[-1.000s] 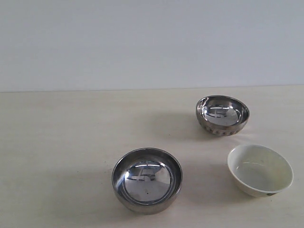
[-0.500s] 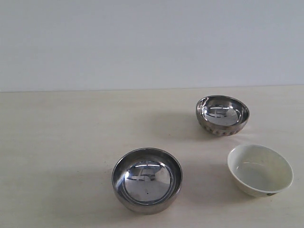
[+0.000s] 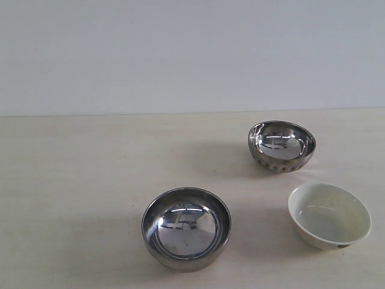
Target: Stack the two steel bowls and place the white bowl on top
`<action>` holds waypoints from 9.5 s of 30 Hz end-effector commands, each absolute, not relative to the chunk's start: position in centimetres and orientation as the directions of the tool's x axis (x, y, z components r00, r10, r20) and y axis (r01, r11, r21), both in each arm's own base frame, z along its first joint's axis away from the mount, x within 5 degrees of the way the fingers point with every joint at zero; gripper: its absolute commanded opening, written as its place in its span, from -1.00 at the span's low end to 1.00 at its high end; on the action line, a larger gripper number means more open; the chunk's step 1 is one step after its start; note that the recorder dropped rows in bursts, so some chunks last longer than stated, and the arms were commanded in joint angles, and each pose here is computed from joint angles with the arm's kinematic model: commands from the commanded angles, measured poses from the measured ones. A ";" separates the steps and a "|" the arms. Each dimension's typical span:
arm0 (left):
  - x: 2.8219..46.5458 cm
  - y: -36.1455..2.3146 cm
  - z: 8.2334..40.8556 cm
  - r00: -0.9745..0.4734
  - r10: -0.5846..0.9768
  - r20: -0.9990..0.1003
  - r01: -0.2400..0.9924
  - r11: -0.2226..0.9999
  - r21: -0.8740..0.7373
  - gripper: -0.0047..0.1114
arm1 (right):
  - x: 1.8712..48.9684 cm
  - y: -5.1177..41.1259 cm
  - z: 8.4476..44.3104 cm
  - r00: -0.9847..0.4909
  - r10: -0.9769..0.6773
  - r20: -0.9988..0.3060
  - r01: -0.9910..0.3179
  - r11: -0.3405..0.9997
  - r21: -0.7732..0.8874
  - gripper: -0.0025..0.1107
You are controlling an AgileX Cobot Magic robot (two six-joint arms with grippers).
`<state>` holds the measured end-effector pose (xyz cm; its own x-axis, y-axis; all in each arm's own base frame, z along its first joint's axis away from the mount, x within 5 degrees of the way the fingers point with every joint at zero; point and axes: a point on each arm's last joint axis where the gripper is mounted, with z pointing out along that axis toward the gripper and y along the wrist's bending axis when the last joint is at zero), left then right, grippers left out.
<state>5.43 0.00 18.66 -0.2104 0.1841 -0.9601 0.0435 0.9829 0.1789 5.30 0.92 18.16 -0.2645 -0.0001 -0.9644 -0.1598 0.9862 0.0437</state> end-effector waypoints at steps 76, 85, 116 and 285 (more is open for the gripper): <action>5.4 0.0 18.5 -0.215 0.126 -0.968 0.033 0.992 0.121 -0.85 | 2.0 -0.2 31.6 0.580 0.380 -0.720 -0.297 0.922 0.247 -0.96; 5.4 0.0 18.5 -0.215 0.126 -0.968 0.033 0.992 0.121 -0.85 | 8.3 1.4 36.8 0.172 0.207 -0.963 -0.205 0.964 0.170 -0.96; 5.4 0.0 18.5 -0.215 0.126 -0.968 0.033 0.992 0.121 -0.85 | 37.8 6.3 21.6 -0.722 0.118 -0.682 -0.017 0.982 0.187 0.09; 5.4 0.0 18.5 -0.215 0.134 -0.967 0.035 0.991 0.129 -0.85 | 24.6 26.7 16.0 -0.733 -0.383 -0.562 -0.576 0.789 0.214 -0.96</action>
<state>5.43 0.00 18.66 -0.2129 0.1400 -0.9670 0.0341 0.9901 0.1359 24.35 26.48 16.82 -0.7352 -0.3878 -0.5559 -0.5805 0.7837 0.2210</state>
